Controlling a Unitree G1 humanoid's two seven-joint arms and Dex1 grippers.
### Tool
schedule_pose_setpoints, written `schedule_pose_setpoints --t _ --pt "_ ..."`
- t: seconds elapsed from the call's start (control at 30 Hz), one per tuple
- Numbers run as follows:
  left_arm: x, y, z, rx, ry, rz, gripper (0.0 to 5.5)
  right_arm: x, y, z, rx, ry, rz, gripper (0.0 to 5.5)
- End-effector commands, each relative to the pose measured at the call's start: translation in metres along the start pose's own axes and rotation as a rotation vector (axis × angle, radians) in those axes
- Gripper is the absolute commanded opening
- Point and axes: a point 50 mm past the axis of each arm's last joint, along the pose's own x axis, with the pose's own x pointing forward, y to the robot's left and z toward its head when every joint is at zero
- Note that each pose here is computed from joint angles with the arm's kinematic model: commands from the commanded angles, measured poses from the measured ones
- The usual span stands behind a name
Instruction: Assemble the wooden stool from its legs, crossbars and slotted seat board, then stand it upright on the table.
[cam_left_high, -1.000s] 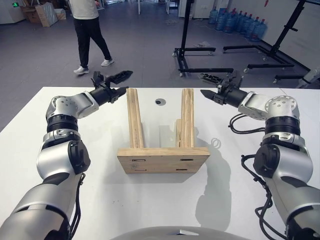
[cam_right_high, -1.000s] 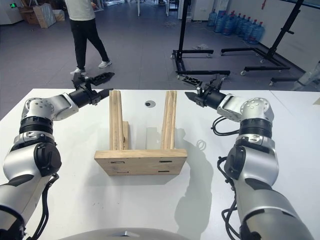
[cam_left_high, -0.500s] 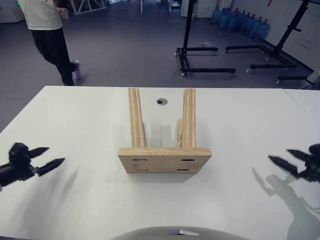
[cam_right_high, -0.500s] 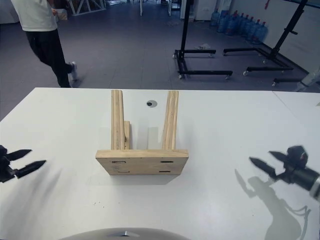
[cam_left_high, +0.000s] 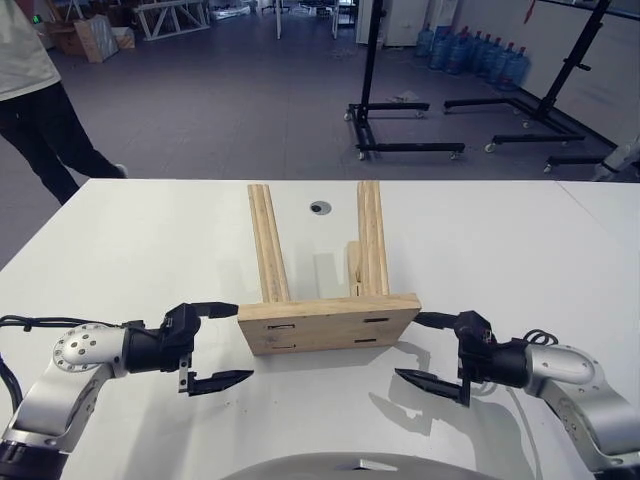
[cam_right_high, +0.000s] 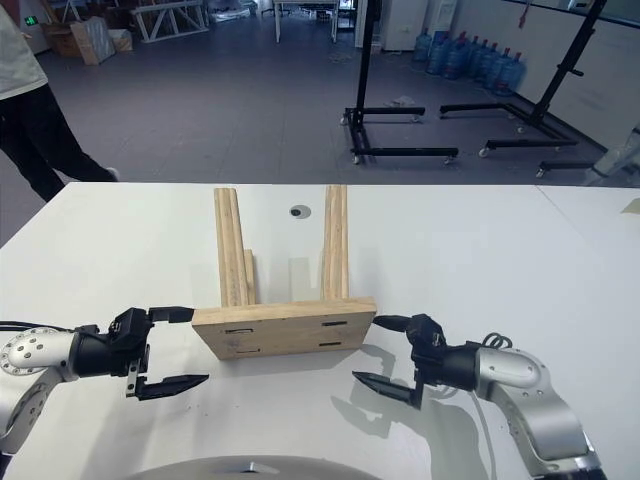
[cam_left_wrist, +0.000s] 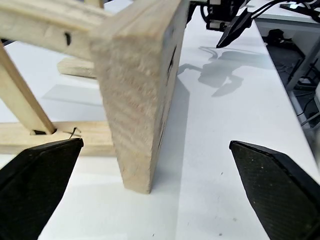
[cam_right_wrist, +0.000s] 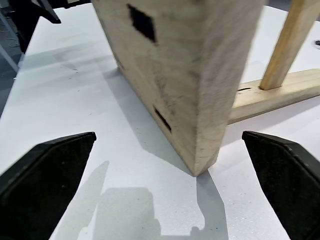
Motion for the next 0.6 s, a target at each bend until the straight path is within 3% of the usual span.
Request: schedule_pose_setpoints --t 0.03,0.37,0.6 --pt "0.006 0.006 0.004 0.028 -0.011 0.025 5.38 0.003 -0.008 0.009 -0.013 -0.019 0.001 5.4" --pt "0.034 0.003 0.003 0.112 -0.048 -0.027 5.38 0.041 -0.021 0.014 -0.095 -0.044 0.066 5.4" --pt "0.042 0.014 0.011 0.119 -0.11 -0.004 5.2 0.045 -0.023 0.007 -0.094 -0.055 0.091 5.22"
